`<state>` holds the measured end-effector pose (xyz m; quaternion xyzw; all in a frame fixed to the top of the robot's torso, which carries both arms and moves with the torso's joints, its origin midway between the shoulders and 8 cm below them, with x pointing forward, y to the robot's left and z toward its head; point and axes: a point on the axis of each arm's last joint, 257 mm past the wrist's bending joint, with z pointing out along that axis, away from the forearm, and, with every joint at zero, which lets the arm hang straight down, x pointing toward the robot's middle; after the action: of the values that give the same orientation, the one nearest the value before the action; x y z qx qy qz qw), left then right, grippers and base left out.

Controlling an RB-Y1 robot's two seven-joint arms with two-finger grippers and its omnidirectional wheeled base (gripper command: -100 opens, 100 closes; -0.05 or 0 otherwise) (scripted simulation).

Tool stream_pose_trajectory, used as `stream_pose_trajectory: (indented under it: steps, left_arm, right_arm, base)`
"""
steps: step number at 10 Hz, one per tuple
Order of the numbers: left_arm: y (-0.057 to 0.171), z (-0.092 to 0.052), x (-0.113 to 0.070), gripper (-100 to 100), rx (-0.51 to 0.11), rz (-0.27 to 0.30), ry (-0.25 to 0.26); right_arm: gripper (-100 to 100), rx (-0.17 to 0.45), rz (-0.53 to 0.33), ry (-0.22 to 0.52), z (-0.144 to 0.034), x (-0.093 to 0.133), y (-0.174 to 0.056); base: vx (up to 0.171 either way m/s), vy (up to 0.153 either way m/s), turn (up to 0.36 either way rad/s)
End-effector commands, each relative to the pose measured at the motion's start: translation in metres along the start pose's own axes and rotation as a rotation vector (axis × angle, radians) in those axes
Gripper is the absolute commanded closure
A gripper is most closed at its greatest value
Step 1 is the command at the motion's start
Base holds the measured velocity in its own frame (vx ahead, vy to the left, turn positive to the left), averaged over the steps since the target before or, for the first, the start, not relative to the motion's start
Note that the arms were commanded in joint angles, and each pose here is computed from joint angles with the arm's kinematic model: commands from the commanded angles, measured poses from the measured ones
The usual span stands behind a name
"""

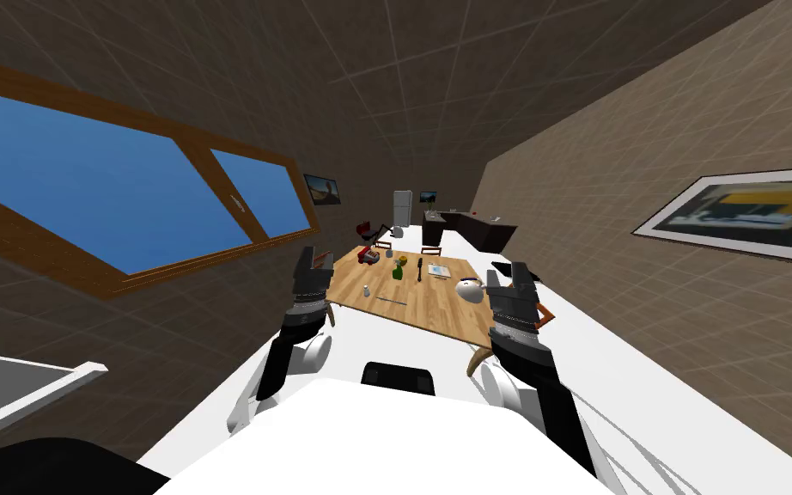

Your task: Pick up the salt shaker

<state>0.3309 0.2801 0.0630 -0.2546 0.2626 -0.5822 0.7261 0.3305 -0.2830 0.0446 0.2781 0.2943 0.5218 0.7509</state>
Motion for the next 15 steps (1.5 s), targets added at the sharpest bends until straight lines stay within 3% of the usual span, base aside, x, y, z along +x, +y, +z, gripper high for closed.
stream_pose_trajectory:
  steps: [1,4,6,8,10,11,12,13,14,15]
  left_arm:
    - [0.021,-0.009,0.003,-100,-0.057,0.011,0.033]
    - [0.068,-0.037,0.005,-100,-0.192,0.027,0.076]
    - [0.103,-0.065,0.003,-100,-0.306,0.036,0.102]
    - [0.142,-0.104,-0.002,-100,-0.443,0.044,0.124]
    - [0.148,-0.11,-0.003,-100,-0.459,0.046,0.124]
    - [0.168,-0.135,-0.007,-100,-0.537,0.051,0.133]
    - [0.168,-0.135,-0.007,-100,-0.537,0.051,0.133]
    - [0.184,-0.159,-0.011,-100,-0.608,0.055,0.141]
    - [0.187,-0.163,-0.012,-100,-0.617,0.056,0.141]
    - [0.202,-0.191,-0.018,-100,-0.694,0.062,0.149]
  right_arm:
    - [0,0.0,0.0,0.0,0.0,0.0,0.0]
    - [0,0.0,0.0,0.0,0.0,0.0,0.0]
    - [0,0.0,0.0,0.0,0.0,0.0,0.0]
    - [0,0.0,0.0,0.0,0.0,0.0,0.0]
    - [0,0.0,0.0,0.0,0.0,0.0,0.0]
    - [0,0.0,0.0,0.0,0.0,0.0,0.0]
    - [0,0.0,0.0,0.0,0.0,0.0,0.0]
    - [0,0.0,0.0,0.0,0.0,0.0,0.0]
    - [0,0.0,0.0,0.0,0.0,0.0,0.0]
    - [0,0.0,0.0,0.0,0.0,0.0,0.0]
  base:
    - [-0.025,0.0,-0.253]
    - [-0.05,0.006,-0.248]
    - [-0.079,-0.008,-0.313]
    - [-0.086,-0.012,-0.409]
    - [-0.046,-0.017,-0.032]
    - [-0.031,-0.023,-0.31]
    - [-0.035,-0.011,-0.154]
    - [-0.044,-0.026,-0.28]
    - [-0.045,-0.017,-0.15]
    - [-0.055,-0.021,-0.289]
